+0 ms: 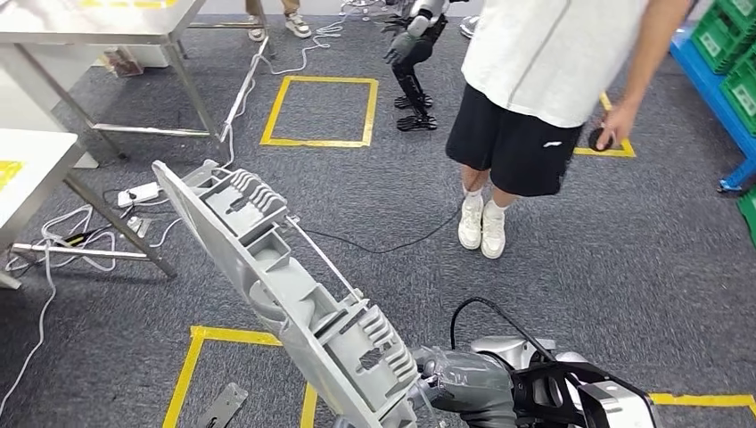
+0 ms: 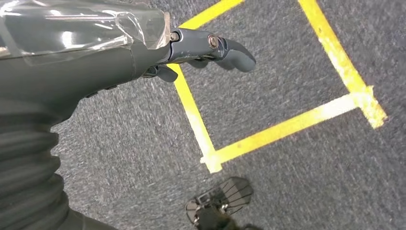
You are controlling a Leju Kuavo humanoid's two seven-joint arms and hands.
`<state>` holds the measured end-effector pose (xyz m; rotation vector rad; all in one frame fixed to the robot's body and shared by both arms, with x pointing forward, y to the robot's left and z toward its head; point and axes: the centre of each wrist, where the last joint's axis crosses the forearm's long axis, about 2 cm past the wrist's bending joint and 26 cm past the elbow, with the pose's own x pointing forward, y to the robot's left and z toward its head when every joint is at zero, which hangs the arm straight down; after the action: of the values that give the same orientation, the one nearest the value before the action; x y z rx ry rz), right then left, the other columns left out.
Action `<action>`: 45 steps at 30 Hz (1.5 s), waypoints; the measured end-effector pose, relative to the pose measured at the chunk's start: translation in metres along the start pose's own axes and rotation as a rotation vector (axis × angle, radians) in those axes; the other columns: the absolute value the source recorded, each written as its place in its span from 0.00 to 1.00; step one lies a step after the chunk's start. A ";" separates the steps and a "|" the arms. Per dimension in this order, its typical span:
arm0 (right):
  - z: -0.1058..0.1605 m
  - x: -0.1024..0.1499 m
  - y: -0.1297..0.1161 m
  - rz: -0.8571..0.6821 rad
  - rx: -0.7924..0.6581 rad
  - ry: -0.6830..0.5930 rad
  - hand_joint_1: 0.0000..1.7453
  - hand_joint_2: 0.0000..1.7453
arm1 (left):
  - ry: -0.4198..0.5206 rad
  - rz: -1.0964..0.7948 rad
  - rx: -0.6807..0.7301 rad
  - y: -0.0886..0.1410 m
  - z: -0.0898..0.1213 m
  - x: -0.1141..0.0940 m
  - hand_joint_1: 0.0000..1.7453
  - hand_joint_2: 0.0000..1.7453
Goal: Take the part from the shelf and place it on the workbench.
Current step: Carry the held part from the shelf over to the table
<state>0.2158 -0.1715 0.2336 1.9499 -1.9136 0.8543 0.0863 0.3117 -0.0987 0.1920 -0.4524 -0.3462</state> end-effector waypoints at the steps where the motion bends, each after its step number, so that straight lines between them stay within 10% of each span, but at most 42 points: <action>1: 0.000 0.000 0.000 -0.002 -0.002 0.001 1.00 1.00 | -0.003 -0.005 -0.003 0.001 -0.001 0.002 0.00 1.00; 9: 0.005 0.000 0.006 -0.035 -0.031 0.012 1.00 1.00 | -0.024 -0.024 -0.056 -0.005 -0.004 0.018 0.00 1.00; 45: 0.002 -0.003 0.001 -0.030 -0.013 -0.004 1.00 1.00 | 0.075 0.128 0.109 -0.001 0.005 -0.025 0.00 1.00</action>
<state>0.2156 -0.1704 0.2305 1.9690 -1.8830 0.8281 0.0621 0.3192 -0.1044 0.2800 -0.4081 -0.1878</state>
